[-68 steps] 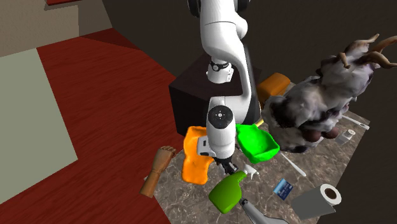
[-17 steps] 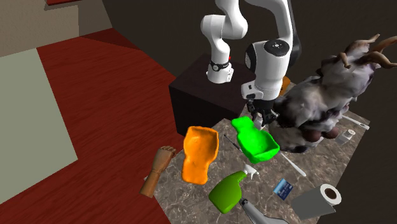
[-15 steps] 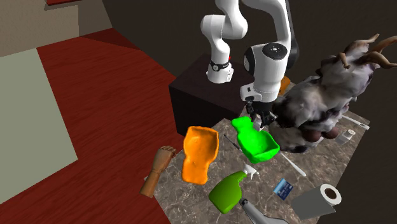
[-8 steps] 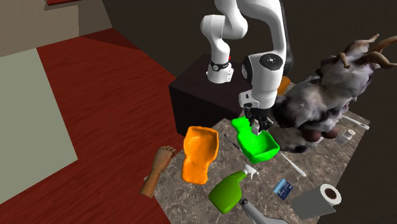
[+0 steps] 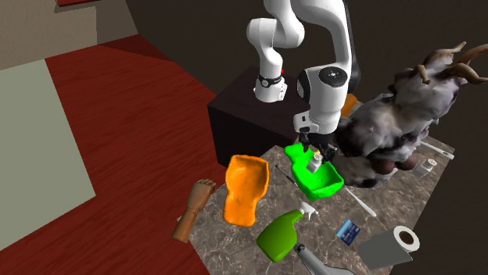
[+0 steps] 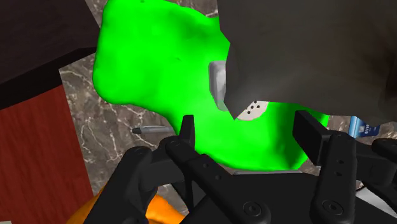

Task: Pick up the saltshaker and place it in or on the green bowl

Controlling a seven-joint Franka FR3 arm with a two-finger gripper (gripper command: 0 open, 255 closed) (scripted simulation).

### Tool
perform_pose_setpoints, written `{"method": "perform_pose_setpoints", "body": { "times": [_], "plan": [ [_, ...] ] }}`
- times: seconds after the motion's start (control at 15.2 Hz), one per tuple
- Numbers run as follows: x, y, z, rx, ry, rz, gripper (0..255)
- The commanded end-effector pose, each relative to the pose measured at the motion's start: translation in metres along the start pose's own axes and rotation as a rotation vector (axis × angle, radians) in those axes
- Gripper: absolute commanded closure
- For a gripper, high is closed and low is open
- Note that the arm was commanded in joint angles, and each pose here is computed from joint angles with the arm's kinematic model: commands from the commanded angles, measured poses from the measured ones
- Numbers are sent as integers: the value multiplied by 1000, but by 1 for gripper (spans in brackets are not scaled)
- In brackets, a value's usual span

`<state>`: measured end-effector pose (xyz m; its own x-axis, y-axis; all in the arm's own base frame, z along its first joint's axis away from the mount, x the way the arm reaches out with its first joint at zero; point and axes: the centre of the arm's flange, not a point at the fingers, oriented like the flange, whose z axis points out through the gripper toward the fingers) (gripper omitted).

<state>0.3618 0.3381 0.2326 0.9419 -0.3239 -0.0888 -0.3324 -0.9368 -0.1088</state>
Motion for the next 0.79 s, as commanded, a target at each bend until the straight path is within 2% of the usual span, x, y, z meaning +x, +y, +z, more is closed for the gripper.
{"method": "perform_pose_setpoints", "body": {
  "times": [0.0, 0.2, 0.46, 0.73],
  "plan": [
    [0, 0, 0, 0, 0, 0, 0],
    [0, 0, 0, 0, 0, 0, 0],
    [0, 0, -50, 0, 0, 0, 0],
    [0, 0, -50, 0, 0, 0, 0]
  ]
}}
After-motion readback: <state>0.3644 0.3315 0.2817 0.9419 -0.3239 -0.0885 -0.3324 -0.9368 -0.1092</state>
